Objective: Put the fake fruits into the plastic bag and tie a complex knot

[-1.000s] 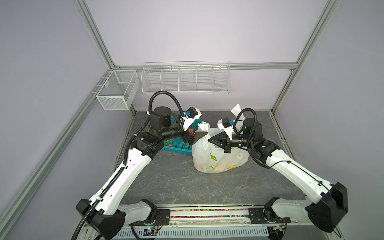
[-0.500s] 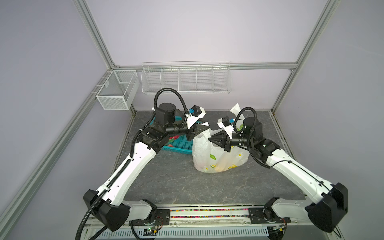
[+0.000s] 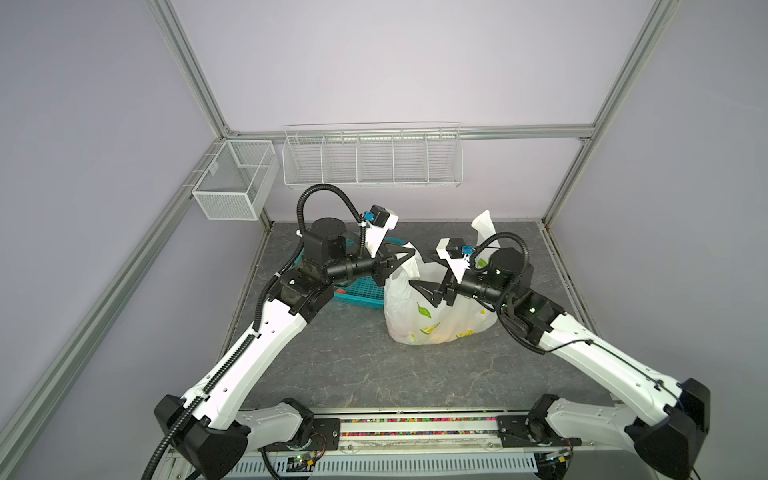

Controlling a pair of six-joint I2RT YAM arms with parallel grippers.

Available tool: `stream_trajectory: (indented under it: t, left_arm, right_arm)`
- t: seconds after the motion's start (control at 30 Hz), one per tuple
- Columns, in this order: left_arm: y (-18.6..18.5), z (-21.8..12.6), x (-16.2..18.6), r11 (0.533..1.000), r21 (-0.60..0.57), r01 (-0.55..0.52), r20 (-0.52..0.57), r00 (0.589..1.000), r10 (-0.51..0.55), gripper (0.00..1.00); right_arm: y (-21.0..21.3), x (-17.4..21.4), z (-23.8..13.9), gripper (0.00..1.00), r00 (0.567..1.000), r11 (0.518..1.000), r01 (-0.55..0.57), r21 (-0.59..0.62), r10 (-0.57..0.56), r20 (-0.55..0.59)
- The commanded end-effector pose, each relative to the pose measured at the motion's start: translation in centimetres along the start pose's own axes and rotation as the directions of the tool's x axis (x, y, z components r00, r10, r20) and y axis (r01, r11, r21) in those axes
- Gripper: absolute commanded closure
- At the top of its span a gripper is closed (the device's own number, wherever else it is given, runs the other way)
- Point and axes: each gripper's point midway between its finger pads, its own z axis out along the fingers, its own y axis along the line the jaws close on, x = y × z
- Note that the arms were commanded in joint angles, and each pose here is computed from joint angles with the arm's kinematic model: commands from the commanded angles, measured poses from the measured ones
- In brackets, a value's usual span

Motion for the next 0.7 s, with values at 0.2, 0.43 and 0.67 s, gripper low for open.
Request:
stream_trajectory:
  t: [0.2, 0.43, 0.67]
  left_arm:
    - [0.3, -0.6, -2.7, 0.960, -0.017, 0.281, 0.128, 0.952, -0.276, 1.00]
    - [1.3, -1.0, -3.7, 0.903, -0.002, 0.429, 0.237, 0.878, -0.416, 1.00]
    - [0.7, -0.7, -3.0, 0.902, 0.023, 0.432, 0.197, 0.882, -0.428, 1.00]
  right_arm:
    - [-0.1, 0.2, 4.1, 0.06, 0.987, 0.998, 0.004, 0.067, -0.015, 0.162]
    - [-1.9, 6.2, 3.6, 0.52, 0.992, 0.971, -0.059, 0.231, 0.032, 0.119]
    - [-2.3, 7.8, 1.4, 0.91, 0.999, 0.963, 0.037, 0.268, -0.044, 0.018]
